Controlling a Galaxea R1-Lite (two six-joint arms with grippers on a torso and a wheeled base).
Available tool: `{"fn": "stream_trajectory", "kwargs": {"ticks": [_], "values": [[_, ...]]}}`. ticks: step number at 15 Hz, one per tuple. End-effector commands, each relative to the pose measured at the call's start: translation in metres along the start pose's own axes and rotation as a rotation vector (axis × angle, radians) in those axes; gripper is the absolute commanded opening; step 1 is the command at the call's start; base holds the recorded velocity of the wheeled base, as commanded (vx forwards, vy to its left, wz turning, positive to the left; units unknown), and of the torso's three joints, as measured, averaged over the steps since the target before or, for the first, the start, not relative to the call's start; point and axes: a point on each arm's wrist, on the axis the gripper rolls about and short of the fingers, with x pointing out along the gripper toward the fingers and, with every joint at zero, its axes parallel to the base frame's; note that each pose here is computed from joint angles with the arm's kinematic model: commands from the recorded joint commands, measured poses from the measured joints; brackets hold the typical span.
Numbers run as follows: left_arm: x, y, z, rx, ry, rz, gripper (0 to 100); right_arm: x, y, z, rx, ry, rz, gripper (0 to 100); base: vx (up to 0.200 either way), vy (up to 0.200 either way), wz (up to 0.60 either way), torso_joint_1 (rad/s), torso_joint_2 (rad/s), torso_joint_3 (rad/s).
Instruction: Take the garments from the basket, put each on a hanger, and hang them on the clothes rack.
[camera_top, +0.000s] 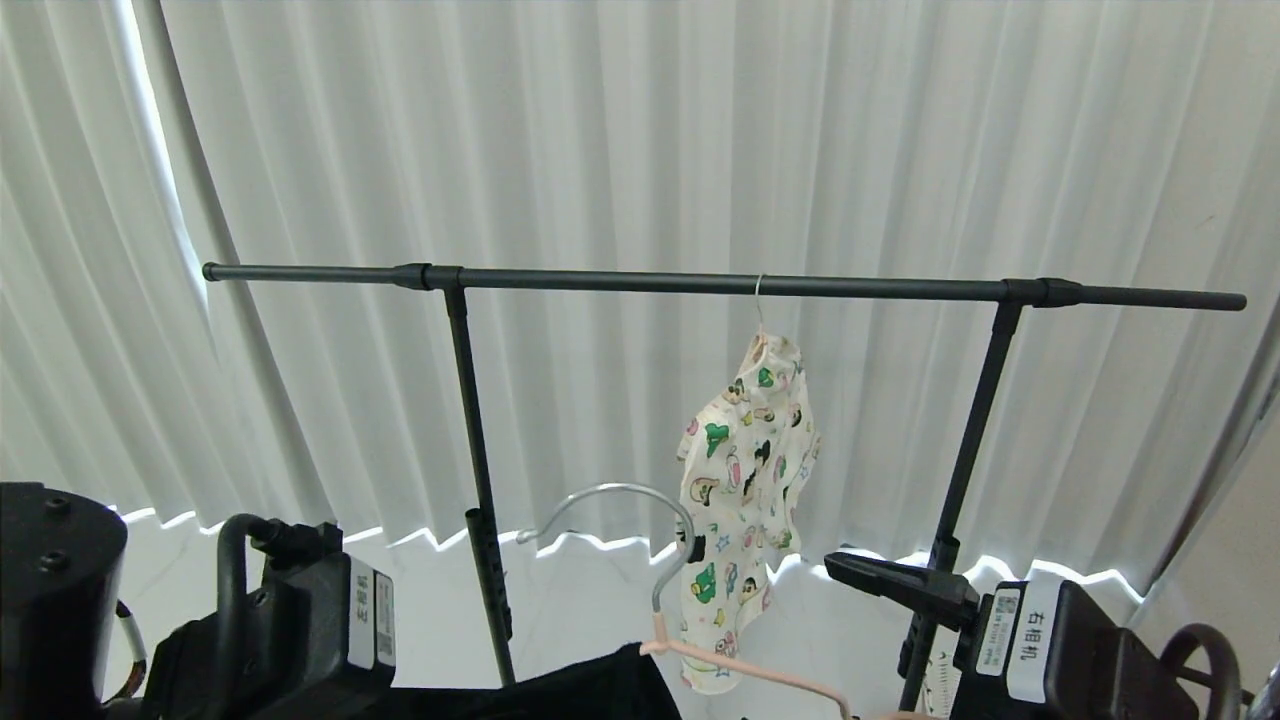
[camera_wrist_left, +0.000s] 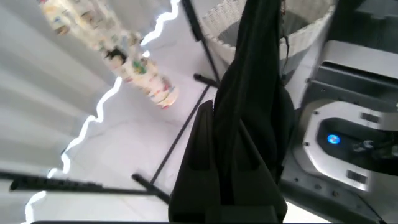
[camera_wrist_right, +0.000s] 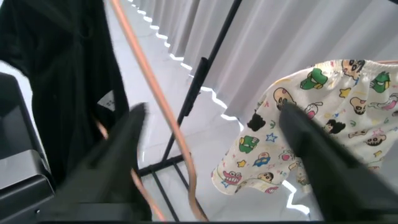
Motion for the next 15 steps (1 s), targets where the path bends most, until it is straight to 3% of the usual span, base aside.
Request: {"fn": "stream_trajectory", "kwargs": {"ticks": [1,5,10,15], "values": [[0.000,0.007,-0.003,-0.025,0.027,0.076,0,0.000,-0.001,-0.001,0.000,0.004,-0.008,100,0.000,0.000,0.00,0.000,0.00,0.000],[-0.005,0.018,-0.008,-0.069,0.084,0.255,0,0.008,-0.006,-0.009,0.005,0.046,-0.040,100,0.000,0.000,0.00,0.000,0.00,0.000],[-0.010,0.043,0.011,-0.066,-0.092,0.500,0,0.028,-0.002,-0.016,0.154,0.089,-0.044,100,0.000,0.000,0.00,0.000,0.00,0.000],[-0.014,0.048,0.024,-0.081,-0.150,0.534,0,0.077,-0.002,-0.013,0.350,0.074,-0.084,100,0.000,0.000,0.00,0.000,0.00,0.000]]}}
